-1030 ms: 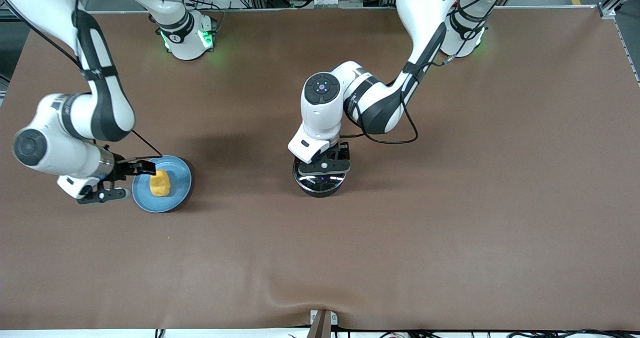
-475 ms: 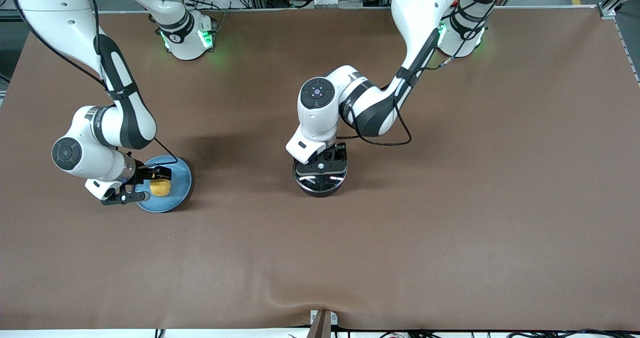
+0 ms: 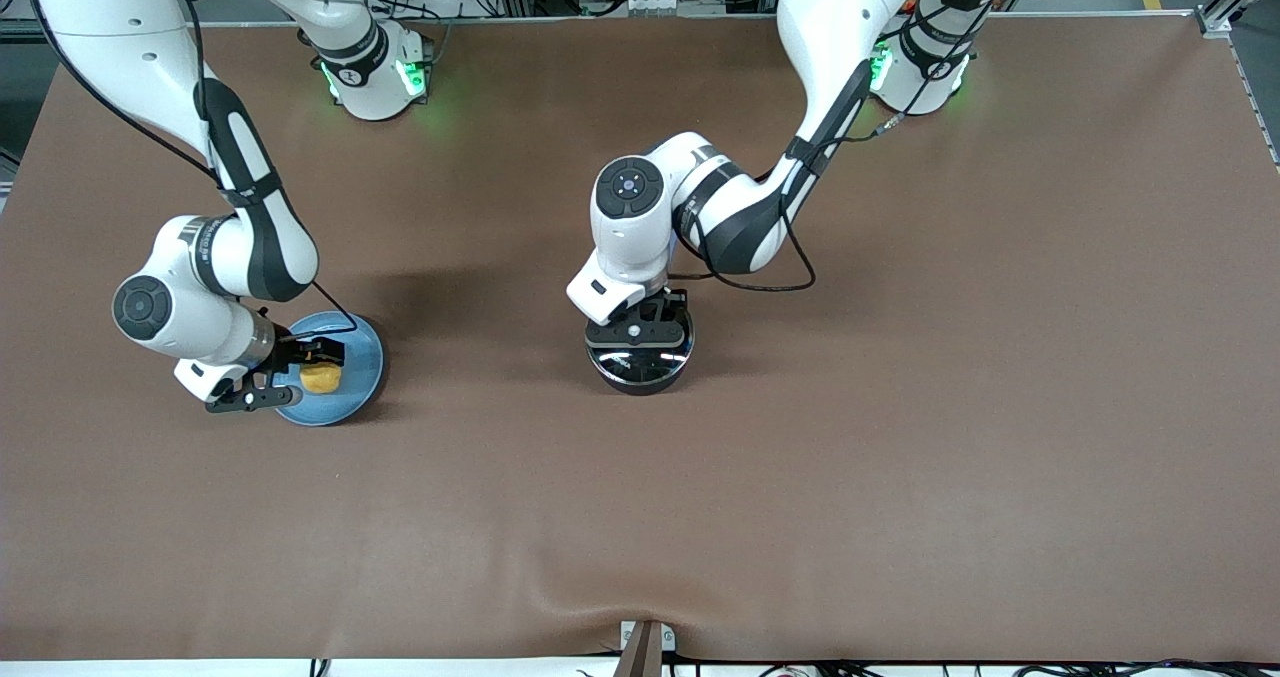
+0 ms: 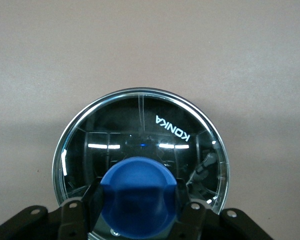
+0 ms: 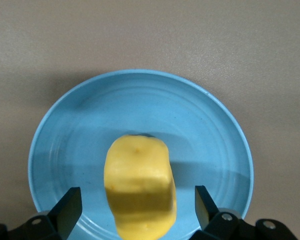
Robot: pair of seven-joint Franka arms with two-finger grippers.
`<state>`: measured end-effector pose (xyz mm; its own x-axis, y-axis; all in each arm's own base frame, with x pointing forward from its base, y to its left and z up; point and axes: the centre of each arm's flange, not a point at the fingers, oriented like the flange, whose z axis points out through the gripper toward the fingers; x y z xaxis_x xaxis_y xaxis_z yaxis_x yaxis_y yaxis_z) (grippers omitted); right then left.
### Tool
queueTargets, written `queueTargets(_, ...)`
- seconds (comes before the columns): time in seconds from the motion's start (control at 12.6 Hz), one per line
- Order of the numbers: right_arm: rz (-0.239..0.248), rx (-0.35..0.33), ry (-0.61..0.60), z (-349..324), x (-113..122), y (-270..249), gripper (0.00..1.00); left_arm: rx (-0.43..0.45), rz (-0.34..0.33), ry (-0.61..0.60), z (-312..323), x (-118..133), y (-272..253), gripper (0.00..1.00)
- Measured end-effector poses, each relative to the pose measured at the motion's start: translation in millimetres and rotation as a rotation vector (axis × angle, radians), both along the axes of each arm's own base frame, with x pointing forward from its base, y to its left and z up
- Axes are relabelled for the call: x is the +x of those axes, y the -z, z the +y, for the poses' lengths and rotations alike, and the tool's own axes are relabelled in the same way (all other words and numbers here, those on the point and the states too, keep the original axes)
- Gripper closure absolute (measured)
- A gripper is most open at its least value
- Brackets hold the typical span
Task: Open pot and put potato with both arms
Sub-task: 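Grasp the lid knob with the left gripper while the right gripper grasps the potato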
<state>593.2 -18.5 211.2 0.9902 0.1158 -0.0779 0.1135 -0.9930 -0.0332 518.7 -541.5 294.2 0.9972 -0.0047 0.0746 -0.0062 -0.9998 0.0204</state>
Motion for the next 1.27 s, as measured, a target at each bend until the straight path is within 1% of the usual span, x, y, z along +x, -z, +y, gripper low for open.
queueTargets(0.24,-0.002,-0.004,0.0,-0.4,-1.9,9.9,0.0,-0.009,0.003,-0.004,-0.8,0.6,-2.6,0.39)
queueTargets(0.4,-0.017,-0.008,0.001,-0.6,-6.3,18.4,0.0,-0.02,-0.005,-0.006,-2.4,2.1,-13.0,0.39)
queueTargets(0.55,-0.015,-0.01,0.001,-0.8,-10.5,24.0,0.04,-0.037,-0.022,-0.009,-1.5,4.6,-32.1,0.39)
queueTargets(0.71,-0.015,-0.009,0.001,-0.6,-10.8,24.4,0.28,-0.051,-0.039,-0.013,0.9,6.2,-52.9,0.39)
queueTargets(0.79,-0.015,-0.009,0.001,-0.5,-10.8,24.3,0.37,-0.056,-0.044,-0.014,2.1,6.5,-61.0,0.39)
queueTargets(0.87,-0.016,-0.009,0.001,-0.4,-10.6,23.6,0.44,-0.057,-0.047,-0.016,3.5,6.5,-67.9,0.39)
queueTargets(1.11,-0.016,-0.007,-0.006,0.1,-9.7,19.1,0.45,-0.058,-0.052,-0.019,7.2,5.7,-86.3,0.39)
queueTargets(1.27,-0.022,0.0,-0.014,1.1,-6.1,-0.6,0.45,-0.055,-0.054,-0.024,11.5,5.4,-100.4,0.39)
